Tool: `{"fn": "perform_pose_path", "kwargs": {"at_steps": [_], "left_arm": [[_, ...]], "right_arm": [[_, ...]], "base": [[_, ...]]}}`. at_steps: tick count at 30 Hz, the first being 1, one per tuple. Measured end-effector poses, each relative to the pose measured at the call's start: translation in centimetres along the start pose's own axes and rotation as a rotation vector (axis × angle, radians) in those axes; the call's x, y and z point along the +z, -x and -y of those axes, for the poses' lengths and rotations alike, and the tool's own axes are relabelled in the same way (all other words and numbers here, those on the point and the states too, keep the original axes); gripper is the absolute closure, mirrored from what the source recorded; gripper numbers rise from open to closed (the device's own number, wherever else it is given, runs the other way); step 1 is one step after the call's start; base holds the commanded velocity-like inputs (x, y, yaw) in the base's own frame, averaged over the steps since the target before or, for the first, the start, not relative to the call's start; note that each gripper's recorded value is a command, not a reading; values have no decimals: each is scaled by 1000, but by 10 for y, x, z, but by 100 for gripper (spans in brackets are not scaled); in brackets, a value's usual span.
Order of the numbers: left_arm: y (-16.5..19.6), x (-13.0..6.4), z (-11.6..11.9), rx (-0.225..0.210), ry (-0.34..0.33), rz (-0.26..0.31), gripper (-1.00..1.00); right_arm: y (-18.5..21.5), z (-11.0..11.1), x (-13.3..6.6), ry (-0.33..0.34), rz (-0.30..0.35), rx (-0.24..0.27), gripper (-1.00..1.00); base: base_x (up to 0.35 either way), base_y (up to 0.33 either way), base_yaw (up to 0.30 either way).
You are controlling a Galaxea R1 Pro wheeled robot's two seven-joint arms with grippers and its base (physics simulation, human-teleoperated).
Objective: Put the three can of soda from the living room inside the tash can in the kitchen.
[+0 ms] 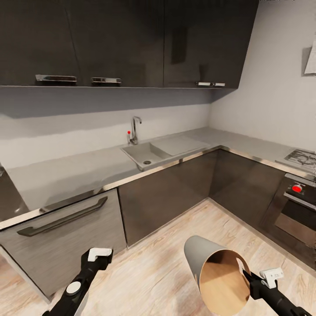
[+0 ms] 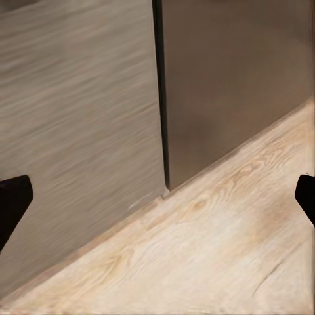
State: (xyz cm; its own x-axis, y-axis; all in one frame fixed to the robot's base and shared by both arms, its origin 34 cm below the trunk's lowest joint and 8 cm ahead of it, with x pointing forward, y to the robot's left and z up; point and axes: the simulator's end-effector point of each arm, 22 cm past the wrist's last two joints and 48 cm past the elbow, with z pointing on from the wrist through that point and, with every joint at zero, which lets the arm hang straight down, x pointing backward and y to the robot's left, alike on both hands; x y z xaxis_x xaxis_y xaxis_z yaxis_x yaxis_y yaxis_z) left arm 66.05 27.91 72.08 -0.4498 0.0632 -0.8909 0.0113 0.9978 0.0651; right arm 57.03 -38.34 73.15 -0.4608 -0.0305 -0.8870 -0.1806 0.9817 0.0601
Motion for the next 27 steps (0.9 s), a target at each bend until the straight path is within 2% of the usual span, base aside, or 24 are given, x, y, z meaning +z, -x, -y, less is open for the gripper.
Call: {"fn": "perform_pose_path", "kwargs": {"at_steps": [17,27], "left_arm": [[-5,0,0,0,0,-11,-100],[-4,-1,0,0,0,-8,-100]], "right_arm": [[0,0,0,-5,2,5,100],[0,-2,1,-4,3,5,100]], "base": [[-325,0,1],[-326,0,177]]}}
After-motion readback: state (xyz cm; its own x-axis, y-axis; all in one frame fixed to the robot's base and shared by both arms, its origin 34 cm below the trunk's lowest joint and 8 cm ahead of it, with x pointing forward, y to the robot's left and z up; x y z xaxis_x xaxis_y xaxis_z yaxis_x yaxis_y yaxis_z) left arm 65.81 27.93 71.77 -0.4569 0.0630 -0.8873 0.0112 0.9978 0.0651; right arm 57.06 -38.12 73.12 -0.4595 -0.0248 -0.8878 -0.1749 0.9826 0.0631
